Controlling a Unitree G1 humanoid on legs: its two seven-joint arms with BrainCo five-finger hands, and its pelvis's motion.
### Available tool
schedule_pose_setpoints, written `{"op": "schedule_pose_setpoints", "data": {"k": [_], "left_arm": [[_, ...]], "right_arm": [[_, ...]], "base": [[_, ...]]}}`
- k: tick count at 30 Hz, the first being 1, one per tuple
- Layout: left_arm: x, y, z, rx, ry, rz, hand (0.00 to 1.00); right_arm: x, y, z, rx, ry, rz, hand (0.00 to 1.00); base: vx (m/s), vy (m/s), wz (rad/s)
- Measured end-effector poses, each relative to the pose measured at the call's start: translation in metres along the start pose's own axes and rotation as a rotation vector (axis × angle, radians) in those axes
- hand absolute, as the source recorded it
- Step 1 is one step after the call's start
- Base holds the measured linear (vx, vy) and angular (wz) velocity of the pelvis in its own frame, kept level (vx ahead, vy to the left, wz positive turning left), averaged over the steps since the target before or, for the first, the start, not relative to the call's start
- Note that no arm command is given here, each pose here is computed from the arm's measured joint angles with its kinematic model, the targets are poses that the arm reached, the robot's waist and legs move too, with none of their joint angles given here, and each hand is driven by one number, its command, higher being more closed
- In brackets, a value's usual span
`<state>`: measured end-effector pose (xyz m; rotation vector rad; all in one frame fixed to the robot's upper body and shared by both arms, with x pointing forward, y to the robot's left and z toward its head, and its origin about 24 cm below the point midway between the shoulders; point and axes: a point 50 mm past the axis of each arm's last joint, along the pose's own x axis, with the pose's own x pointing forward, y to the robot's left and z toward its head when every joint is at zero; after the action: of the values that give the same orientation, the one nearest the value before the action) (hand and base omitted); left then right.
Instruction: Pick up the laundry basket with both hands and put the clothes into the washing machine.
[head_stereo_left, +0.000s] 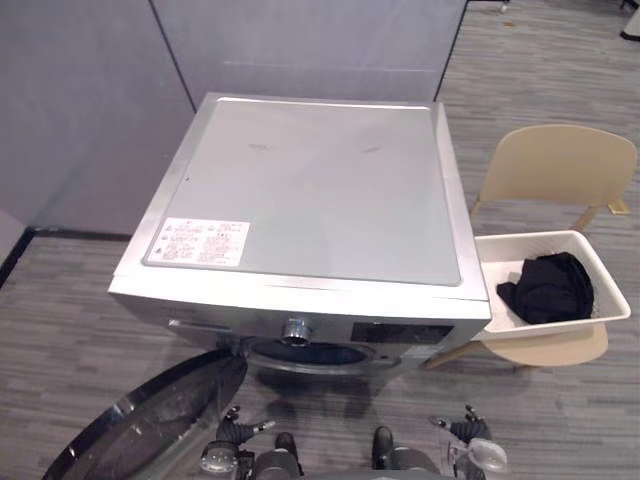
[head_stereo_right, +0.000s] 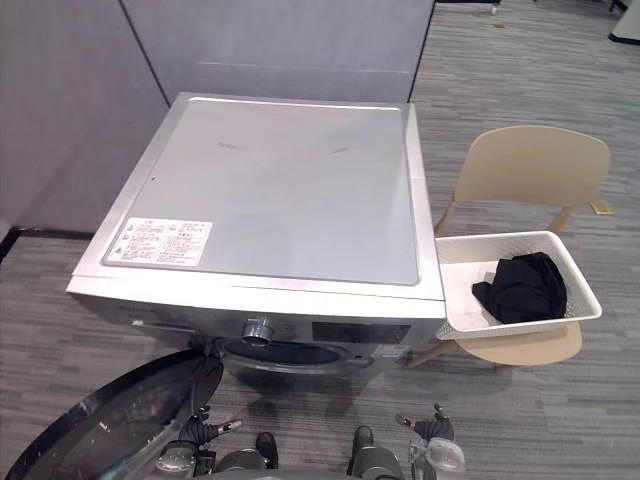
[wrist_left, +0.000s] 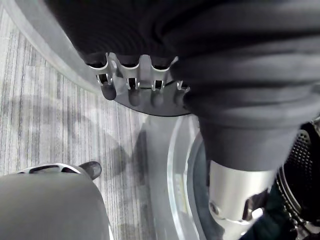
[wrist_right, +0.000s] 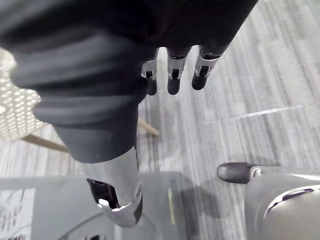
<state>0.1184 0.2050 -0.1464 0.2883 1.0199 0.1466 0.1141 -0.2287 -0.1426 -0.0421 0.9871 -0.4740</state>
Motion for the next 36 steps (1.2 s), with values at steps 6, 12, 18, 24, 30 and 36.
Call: {"op": "schedule_pose_setpoints", "data": {"k": [6,12,18,24,30,36], "left_arm": [[0.001,0.001,-0.003,0.036,0.009,0.001,0.0],[0.002,0.006,-0.005,0.058,0.016,0.013,0.0],[0.002,-0.006,0.0,0.046,0.005,-0.015,0.0],[-0.003,-0.013,-0.002,0.031,-0.02,-0.026,0.0],[-0.002,-0.007,0.003,0.042,-0.046,-0.065,0.0],[-0.011,0.0,-0.025,0.094,0.019,-0.131,0.0]], "right_arm": [[0.007,0.011,0.016,-0.001,-0.009,0.028,0.0],[0.012,0.015,0.029,-0.051,-0.012,0.04,0.0],[0.015,0.011,0.037,-0.199,-0.037,0.046,0.0],[0.015,0.002,0.02,-0.257,0.011,0.032,0.0],[0.013,0.009,0.029,-0.265,-0.042,0.047,0.0],[0.01,0.013,0.024,-0.26,-0.036,0.066,0.0]], "base": [[-0.01,0.015,-1.13],[0.01,-0.091,-1.79],[0.14,-0.213,-1.86],[0.19,-0.013,-1.5],[0.3,0.029,-0.46],[0.41,0.027,0.94]]}}
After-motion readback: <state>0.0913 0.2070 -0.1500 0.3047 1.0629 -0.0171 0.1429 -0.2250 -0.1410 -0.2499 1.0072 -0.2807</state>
